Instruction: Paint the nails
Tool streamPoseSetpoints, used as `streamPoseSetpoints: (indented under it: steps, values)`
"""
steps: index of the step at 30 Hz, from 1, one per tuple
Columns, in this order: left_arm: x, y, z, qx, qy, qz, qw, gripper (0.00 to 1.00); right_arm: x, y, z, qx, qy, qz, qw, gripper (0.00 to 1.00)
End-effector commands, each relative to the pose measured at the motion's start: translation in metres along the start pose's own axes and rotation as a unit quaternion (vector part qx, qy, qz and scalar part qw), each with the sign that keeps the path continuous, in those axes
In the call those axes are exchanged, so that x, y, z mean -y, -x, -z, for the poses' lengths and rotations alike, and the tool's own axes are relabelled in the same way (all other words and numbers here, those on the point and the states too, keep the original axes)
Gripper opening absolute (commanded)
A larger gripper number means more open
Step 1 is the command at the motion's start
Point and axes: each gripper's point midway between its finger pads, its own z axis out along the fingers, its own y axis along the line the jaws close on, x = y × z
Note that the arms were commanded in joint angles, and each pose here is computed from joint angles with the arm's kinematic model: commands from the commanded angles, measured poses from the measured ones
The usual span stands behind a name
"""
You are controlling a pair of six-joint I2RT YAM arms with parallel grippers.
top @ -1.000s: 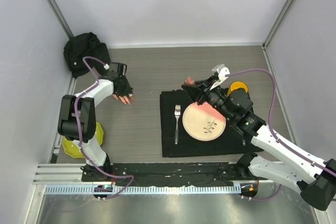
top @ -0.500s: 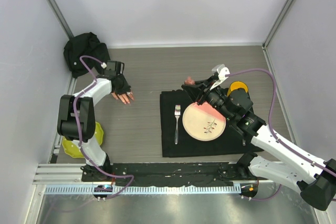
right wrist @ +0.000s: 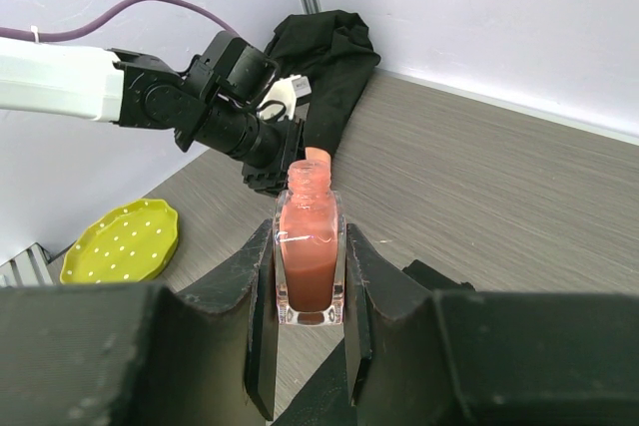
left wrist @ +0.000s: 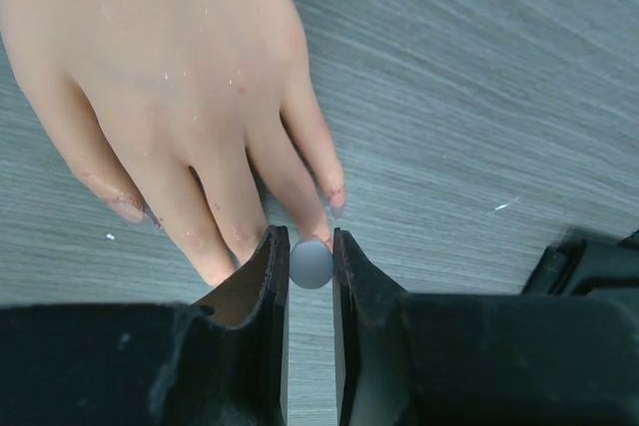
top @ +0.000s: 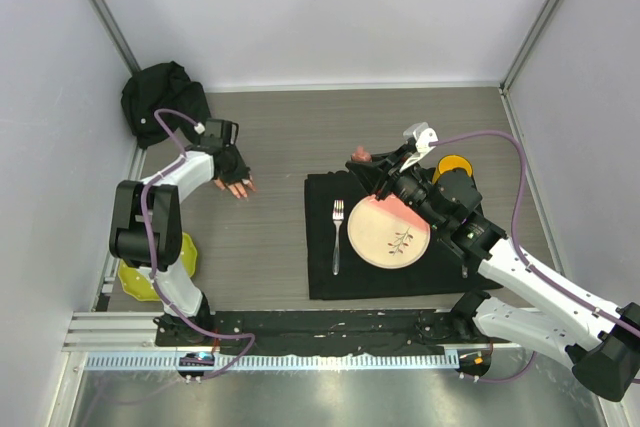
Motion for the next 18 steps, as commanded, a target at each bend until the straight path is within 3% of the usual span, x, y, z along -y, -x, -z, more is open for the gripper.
streamPoseSetpoints:
  steps: [1,18]
  values:
    - [0.005,-0.003,0.006,0.006,-0.010,-0.005,1.000,0.00,-0.007,0.024,0.002,0.042,0.013,-0.004,0.999,0.01]
    - [0.023,0.012,0.031,0.023,-0.046,-0.003,0.999,0.00,-0.006,0.023,0.001,0.040,0.013,-0.004,0.999,0.01]
